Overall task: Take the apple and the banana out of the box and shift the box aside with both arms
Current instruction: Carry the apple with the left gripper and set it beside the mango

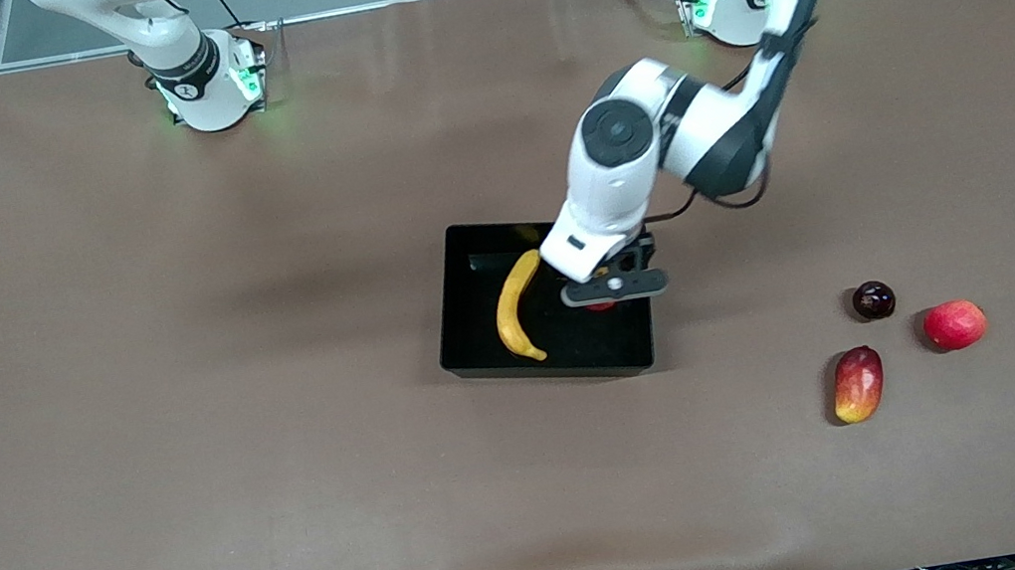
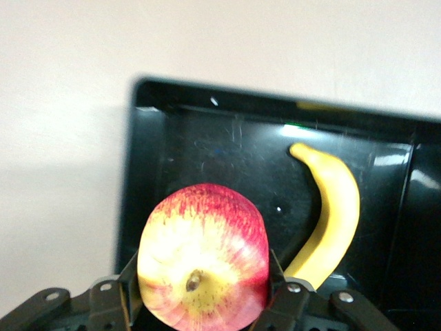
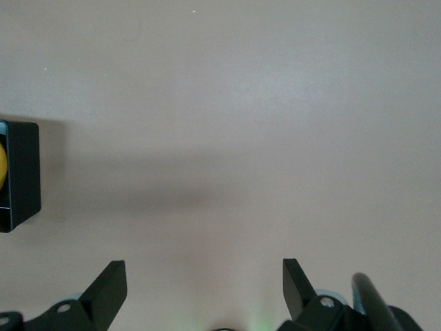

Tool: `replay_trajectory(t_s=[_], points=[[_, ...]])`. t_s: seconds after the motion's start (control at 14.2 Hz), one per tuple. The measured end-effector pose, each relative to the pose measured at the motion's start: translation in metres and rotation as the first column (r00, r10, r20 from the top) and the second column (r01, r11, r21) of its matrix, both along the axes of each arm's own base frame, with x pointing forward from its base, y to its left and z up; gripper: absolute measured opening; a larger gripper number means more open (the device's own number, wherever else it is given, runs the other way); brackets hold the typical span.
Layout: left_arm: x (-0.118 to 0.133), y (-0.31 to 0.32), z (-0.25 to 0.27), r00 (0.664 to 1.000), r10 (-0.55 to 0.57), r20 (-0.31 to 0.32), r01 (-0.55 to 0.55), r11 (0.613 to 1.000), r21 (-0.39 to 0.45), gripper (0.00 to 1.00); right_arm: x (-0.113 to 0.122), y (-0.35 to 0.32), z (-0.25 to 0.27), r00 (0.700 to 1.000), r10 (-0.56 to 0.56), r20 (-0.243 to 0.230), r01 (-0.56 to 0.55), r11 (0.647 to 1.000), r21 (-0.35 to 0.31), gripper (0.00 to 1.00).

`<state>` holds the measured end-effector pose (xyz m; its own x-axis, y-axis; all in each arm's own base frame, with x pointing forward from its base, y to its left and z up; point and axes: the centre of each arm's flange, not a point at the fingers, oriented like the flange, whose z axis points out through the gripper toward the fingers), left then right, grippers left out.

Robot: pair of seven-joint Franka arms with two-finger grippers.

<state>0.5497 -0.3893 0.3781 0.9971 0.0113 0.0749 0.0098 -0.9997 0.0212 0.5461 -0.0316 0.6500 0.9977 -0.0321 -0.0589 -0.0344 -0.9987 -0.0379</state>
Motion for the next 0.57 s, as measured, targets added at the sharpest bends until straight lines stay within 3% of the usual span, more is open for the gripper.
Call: replay_trajectory(t_s=[0.28, 0.57], points=[[0.032, 0.058, 0.062, 1.0, 0.02, 0.01, -0.02, 1.0, 0.023, 0.68, 0.0, 0.0, 0.0, 1.0, 0.0, 0.0, 0.0, 1.0, 0.0, 1.0], [0.073, 0.145, 0.06, 1.0, 0.028, -0.013, -0.028, 0.999, 0.039, 0.68, 0.0, 0.0, 0.0, 1.0, 0.0, 0.0, 0.0, 1.0, 0.0, 1.0]])
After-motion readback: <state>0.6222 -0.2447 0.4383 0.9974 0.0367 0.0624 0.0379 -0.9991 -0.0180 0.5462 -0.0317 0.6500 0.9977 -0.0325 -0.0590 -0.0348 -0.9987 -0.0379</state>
